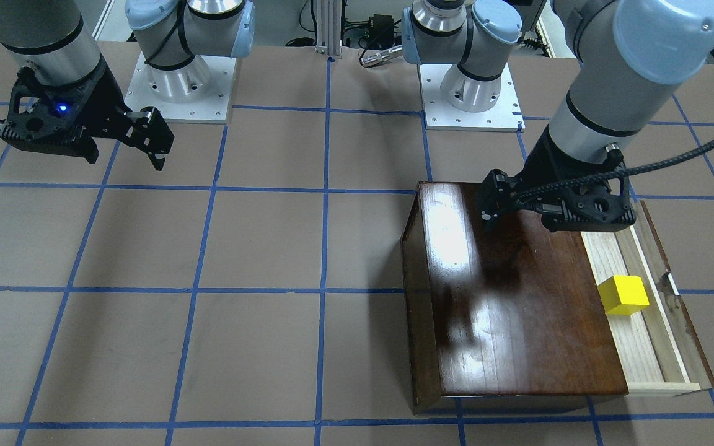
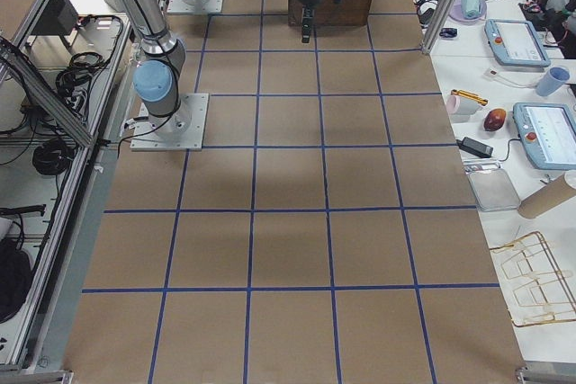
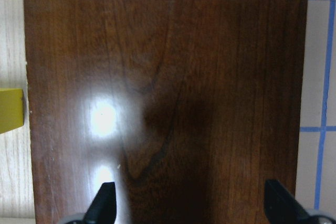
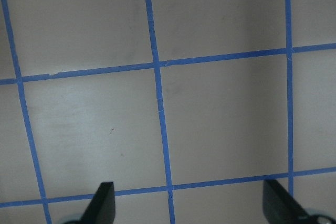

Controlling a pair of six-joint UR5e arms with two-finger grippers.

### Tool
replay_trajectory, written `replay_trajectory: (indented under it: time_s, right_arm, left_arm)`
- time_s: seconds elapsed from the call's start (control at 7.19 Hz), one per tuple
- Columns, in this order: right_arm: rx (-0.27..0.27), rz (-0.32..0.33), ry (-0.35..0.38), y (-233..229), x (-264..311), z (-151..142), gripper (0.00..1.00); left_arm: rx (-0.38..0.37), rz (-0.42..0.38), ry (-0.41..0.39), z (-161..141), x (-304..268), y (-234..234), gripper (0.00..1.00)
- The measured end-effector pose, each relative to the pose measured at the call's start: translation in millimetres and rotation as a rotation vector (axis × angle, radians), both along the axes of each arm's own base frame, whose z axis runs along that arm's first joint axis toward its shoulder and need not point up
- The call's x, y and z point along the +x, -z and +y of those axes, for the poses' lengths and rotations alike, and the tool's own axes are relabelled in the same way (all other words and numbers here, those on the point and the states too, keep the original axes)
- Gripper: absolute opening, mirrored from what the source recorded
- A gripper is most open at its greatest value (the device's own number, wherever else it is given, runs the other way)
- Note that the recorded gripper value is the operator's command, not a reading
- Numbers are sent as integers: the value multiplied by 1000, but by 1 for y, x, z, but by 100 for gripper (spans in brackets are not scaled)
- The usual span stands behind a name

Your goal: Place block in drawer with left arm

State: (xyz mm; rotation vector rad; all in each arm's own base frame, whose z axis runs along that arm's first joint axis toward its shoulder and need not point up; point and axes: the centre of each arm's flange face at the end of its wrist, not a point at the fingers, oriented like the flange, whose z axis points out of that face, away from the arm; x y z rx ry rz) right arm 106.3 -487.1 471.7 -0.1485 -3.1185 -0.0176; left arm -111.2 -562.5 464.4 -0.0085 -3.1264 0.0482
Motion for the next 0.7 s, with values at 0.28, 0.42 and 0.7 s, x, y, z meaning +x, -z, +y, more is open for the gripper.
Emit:
replay_trajectory:
  time_s: [0.28, 0.42, 0.7]
  right_arm:
    - [0, 0, 0, 0, 0, 0, 100]
    - [0, 0, 0, 0, 0, 0, 100]
    - [-1, 0, 0, 0, 0, 0, 100]
  left_arm:
    - [43, 0, 4, 27, -4, 7, 100]
    - [58, -1, 4, 36, -5, 12, 100]
    - [72, -1, 5, 46, -5, 18, 100]
